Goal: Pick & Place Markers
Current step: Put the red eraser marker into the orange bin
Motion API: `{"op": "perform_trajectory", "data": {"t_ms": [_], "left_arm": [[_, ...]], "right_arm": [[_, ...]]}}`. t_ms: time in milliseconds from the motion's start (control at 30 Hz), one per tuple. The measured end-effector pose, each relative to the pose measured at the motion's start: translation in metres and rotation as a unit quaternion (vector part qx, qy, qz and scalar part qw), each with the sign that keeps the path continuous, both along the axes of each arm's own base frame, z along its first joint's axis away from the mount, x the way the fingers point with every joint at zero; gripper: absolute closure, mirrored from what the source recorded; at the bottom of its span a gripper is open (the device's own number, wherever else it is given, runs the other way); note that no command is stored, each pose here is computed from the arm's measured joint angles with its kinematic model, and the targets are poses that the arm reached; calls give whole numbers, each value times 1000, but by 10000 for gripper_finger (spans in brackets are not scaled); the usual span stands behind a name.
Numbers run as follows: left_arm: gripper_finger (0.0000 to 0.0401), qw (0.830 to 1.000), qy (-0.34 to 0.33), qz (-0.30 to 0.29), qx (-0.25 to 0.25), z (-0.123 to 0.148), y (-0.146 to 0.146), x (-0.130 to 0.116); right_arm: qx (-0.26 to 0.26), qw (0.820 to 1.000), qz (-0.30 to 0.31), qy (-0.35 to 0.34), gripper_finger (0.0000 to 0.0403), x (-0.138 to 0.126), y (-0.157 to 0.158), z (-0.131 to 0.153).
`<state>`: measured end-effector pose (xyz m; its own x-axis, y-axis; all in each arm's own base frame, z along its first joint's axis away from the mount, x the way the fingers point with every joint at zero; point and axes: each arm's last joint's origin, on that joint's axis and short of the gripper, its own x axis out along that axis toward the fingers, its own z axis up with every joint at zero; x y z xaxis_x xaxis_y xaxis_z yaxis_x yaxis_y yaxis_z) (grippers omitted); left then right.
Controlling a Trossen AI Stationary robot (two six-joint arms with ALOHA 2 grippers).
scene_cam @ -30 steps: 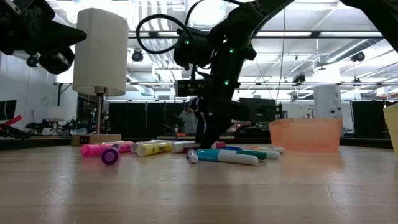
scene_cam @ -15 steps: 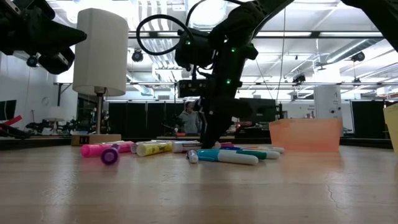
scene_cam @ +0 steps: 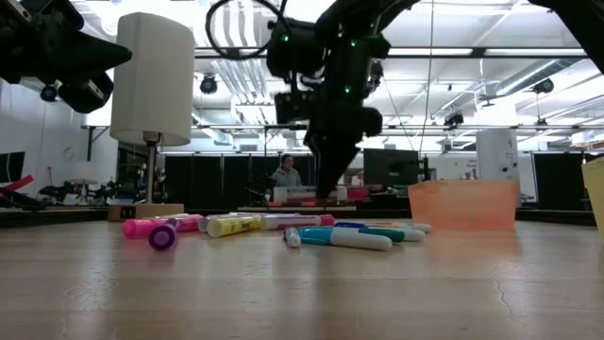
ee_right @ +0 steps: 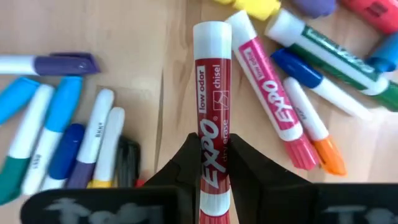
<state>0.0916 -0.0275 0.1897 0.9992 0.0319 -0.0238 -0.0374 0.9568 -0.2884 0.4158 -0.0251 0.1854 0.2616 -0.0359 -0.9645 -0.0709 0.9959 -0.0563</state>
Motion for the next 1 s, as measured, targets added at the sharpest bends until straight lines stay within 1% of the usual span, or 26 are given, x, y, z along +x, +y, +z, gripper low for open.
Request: {"op": "perform_trajectory", "data": {"t_ms": [100, 267, 367, 467, 567, 800, 900, 1000], "left_arm": [[401, 1000, 0, 0, -2, 0, 0, 0], [401, 1000, 5, 0, -3, -1, 0, 1], [401, 1000, 6, 0, -3, -1, 0, 1], [401, 1000, 5, 0, -3, -1, 0, 1], [401, 1000, 5, 0, -3, -1, 0, 1], [401, 1000, 5, 0, -3, -1, 0, 1], [401, 1000, 5, 0, -3, -1, 0, 1], [401, 1000, 5, 0, -3, -1, 0, 1]], "right_arm": [[2, 1000, -22, -20, 355, -4, -2, 15], [14, 995, -87, -45, 355, -16, -12, 38], [11, 989, -135, -57, 355, -29, -18, 53], [14, 981, -188, -47, 355, -45, -26, 65], [11, 970, -240, -36, 355, -61, -32, 71], [-33, 944, -326, -26, 355, -106, -43, 76], [-64, 925, -372, -35, 355, -128, -51, 76], [-66, 904, -422, -35, 355, -149, -62, 72]]}}
